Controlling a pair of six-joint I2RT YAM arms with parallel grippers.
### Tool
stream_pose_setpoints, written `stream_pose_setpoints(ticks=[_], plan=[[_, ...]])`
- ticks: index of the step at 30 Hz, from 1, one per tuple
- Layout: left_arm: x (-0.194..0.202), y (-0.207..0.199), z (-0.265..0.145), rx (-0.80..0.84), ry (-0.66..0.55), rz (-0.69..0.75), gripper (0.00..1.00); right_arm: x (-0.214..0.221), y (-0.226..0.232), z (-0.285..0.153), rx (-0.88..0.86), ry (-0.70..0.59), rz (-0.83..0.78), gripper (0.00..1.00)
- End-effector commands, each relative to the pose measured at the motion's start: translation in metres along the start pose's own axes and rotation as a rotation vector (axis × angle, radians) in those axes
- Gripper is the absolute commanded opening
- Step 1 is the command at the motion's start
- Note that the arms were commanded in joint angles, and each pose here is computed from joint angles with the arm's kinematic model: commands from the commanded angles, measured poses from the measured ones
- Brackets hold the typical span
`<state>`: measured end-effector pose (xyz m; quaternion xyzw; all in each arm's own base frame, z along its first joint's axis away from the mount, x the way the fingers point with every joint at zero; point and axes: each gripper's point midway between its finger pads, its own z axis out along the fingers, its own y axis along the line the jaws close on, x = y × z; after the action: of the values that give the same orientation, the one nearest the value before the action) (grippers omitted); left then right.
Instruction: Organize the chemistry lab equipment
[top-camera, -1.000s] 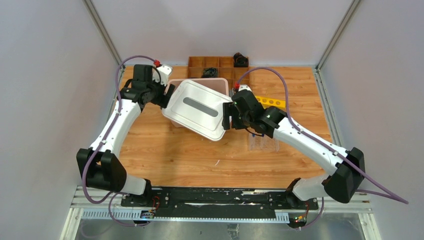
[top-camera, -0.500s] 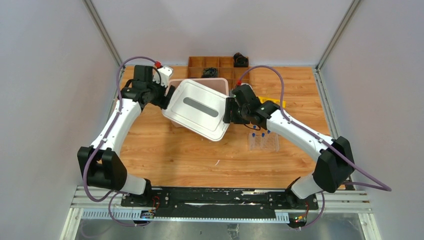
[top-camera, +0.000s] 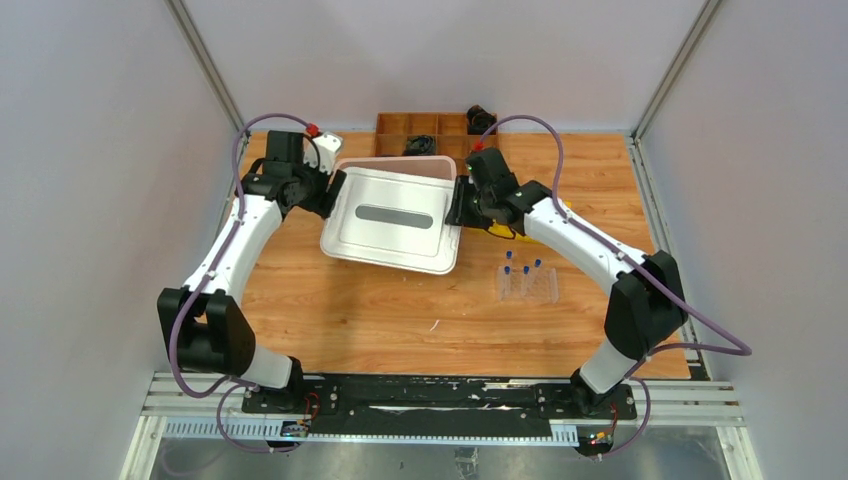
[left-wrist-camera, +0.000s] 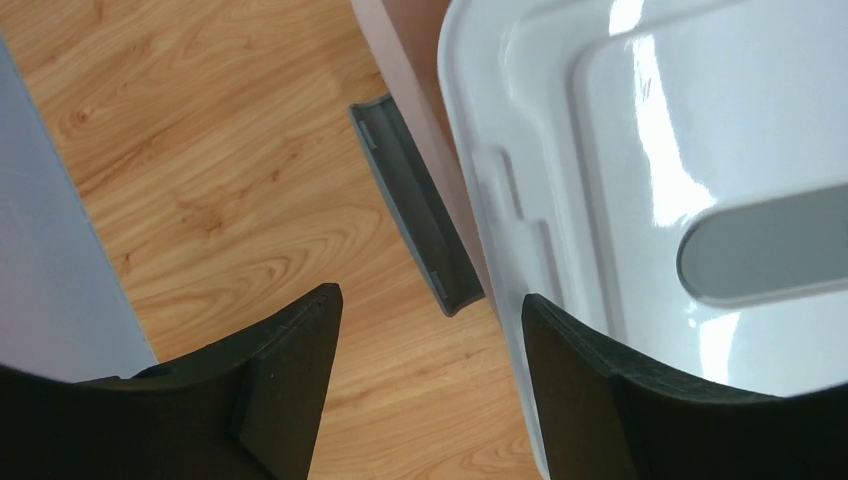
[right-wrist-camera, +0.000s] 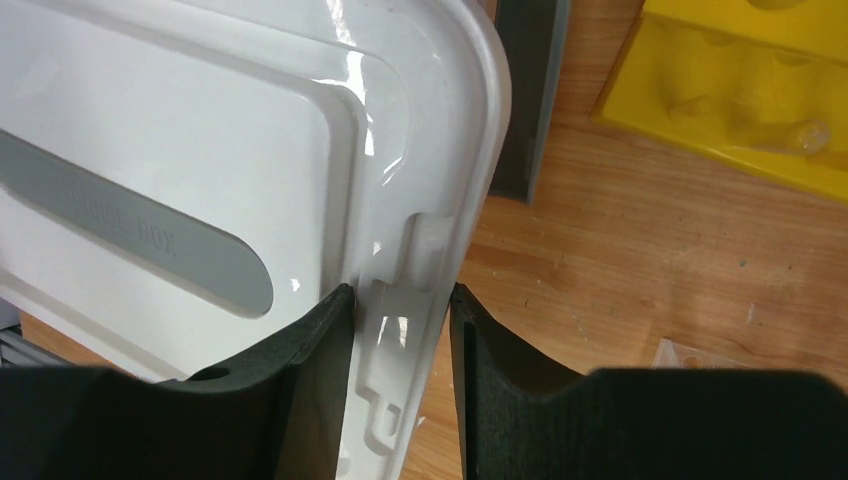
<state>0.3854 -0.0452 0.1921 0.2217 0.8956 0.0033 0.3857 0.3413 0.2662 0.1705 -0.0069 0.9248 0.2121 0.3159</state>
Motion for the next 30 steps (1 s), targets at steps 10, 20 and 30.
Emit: stream_pose_setpoints(ticks=[10,20,30], plan=[[-0.023,0.005,-0.001,0.034,-0.085,-0.067,0.71,-0.036,-0.004,0.018,-0.01,-0.003,0.012,0.18],[-0.036,0.01,0.006,0.042,-0.112,-0.071,0.7,-0.055,-0.017,0.025,0.017,0.008,0.039,0.15],[-0.035,0.013,0.01,0.041,-0.112,-0.087,0.7,-0.067,-0.02,0.034,0.014,0.014,0.061,0.15]])
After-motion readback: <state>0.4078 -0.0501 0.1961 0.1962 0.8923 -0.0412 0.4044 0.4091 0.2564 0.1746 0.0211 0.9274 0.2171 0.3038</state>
